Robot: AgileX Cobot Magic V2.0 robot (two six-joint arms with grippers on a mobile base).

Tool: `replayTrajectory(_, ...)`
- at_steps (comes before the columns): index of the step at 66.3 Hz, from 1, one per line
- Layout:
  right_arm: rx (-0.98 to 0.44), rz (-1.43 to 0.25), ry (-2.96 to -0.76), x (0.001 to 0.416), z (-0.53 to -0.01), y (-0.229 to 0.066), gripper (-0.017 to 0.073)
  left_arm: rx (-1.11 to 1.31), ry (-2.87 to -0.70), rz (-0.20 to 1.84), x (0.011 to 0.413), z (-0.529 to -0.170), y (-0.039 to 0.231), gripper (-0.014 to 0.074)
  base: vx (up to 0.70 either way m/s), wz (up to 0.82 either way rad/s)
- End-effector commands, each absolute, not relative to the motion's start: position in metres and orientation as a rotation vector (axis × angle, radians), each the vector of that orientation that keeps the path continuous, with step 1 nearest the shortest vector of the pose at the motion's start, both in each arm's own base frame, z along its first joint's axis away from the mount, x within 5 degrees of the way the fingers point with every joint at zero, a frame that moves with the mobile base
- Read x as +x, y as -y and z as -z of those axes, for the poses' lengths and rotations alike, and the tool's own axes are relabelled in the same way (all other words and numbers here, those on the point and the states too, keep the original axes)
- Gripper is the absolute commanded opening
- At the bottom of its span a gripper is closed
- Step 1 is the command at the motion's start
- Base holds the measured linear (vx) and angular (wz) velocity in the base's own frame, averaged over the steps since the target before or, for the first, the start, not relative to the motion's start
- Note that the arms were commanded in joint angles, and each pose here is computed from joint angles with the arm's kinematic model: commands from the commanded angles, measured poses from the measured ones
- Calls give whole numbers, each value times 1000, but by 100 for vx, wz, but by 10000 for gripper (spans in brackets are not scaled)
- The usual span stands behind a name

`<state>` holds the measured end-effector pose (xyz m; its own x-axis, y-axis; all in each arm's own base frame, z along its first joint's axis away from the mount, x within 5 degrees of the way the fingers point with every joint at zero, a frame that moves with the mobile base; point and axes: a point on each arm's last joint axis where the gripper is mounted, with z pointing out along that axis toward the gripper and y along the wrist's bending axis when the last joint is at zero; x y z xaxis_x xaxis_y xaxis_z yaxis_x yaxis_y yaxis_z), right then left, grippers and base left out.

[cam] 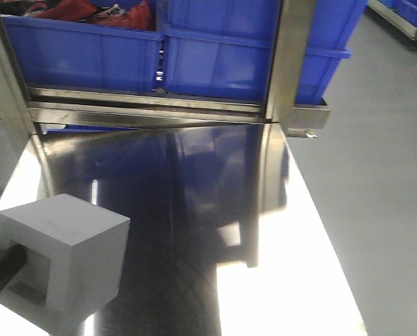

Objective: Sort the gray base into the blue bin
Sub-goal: 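Drive the base away from the table holding the block in the left gripper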

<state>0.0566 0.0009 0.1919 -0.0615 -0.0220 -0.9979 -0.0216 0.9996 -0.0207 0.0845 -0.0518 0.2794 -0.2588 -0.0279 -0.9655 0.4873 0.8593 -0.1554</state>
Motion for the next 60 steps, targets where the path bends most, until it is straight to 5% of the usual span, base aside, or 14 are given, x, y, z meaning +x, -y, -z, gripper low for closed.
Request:
replayTrajectory(1,-43,9,-1562,57,-194,-1,-9,325,-1641,554,85,-300,53,-6,-7,-29)
replayTrajectory(60,-43,9,-1562,57,-194,-1,-9,324,-1640,554,85,-300,53,-6,-11,-62)
